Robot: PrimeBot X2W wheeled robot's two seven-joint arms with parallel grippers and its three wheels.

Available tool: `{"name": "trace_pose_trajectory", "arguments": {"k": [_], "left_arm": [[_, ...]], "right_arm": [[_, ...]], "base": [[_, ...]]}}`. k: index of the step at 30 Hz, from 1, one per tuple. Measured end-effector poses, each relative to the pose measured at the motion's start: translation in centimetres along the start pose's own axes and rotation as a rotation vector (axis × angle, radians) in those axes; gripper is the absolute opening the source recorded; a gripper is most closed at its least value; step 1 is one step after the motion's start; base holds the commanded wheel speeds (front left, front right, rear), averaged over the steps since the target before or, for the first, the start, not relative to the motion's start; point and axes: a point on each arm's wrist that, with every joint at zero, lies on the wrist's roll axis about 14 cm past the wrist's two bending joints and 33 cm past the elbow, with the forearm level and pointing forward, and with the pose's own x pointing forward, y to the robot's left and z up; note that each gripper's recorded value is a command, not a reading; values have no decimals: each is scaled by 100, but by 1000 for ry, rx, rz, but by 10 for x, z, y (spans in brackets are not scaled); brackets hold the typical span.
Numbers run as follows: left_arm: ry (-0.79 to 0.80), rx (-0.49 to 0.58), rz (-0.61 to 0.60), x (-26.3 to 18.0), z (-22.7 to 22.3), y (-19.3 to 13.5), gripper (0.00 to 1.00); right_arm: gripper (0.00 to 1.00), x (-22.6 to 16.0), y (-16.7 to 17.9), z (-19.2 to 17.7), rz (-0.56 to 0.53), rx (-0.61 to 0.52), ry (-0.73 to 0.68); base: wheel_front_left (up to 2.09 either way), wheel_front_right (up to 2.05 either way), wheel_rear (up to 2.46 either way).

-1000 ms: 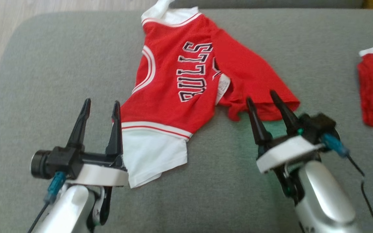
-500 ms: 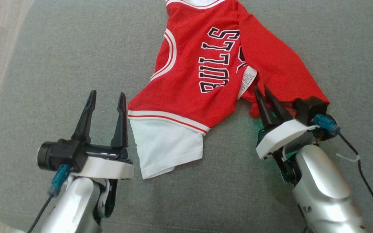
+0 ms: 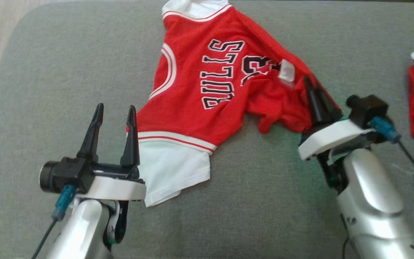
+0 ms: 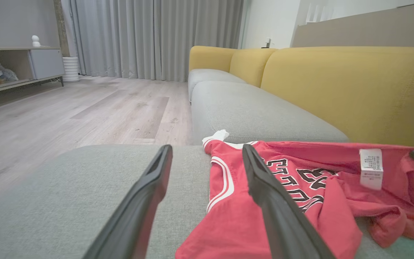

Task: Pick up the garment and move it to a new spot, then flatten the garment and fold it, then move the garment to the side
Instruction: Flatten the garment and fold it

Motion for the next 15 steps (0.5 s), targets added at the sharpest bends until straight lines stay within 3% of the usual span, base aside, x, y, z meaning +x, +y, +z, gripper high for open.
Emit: {"name": "trace_pose_trajectory", "arguments": {"k": [6,15], "left_arm": [[-10,-11,-37,2,1,-14,100],[2,-25,-11,0,-4,-5,100]], "right_arm": [[0,-6,-40,46,-114,-110,-68],[0,7,-91,101,-213,-278,-82]], "base": [[0,0,0],[0,0,0]]}}
